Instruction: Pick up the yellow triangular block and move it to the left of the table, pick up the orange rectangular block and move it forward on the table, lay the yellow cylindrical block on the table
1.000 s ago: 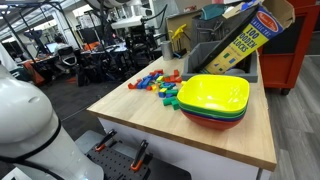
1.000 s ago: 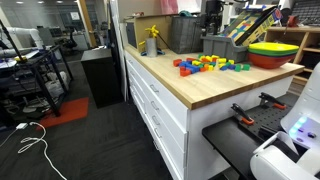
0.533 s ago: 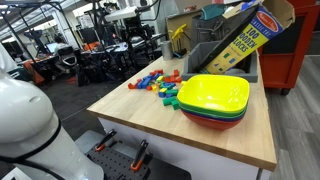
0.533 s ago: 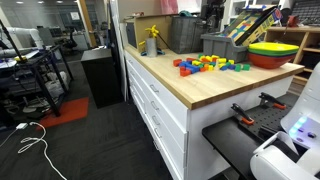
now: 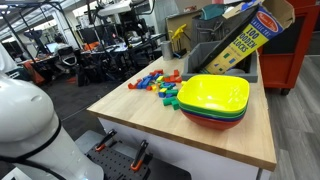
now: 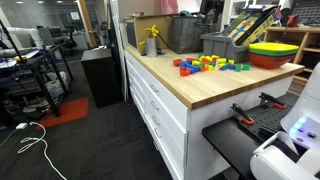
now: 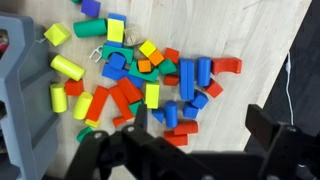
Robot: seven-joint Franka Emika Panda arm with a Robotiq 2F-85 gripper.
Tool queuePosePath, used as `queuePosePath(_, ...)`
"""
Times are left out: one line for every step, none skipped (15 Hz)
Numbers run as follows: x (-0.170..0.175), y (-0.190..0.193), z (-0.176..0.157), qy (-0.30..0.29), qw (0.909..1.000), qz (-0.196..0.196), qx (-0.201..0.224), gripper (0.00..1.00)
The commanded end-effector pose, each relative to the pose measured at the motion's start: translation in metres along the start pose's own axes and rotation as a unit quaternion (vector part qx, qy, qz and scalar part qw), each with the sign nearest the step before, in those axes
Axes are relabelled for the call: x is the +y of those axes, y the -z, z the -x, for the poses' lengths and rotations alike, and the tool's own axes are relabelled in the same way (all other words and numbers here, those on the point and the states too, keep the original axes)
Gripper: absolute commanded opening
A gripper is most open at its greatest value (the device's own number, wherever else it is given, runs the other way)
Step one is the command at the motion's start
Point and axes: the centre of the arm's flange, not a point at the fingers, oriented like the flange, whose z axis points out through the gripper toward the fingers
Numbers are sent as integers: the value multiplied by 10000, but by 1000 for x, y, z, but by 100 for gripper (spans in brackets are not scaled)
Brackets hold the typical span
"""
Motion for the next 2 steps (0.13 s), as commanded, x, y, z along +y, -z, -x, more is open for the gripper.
queuePosePath(0,-1,0,2,10000,0,-6,100)
queuePosePath(0,-1,0,1,10000,-1,-14,100)
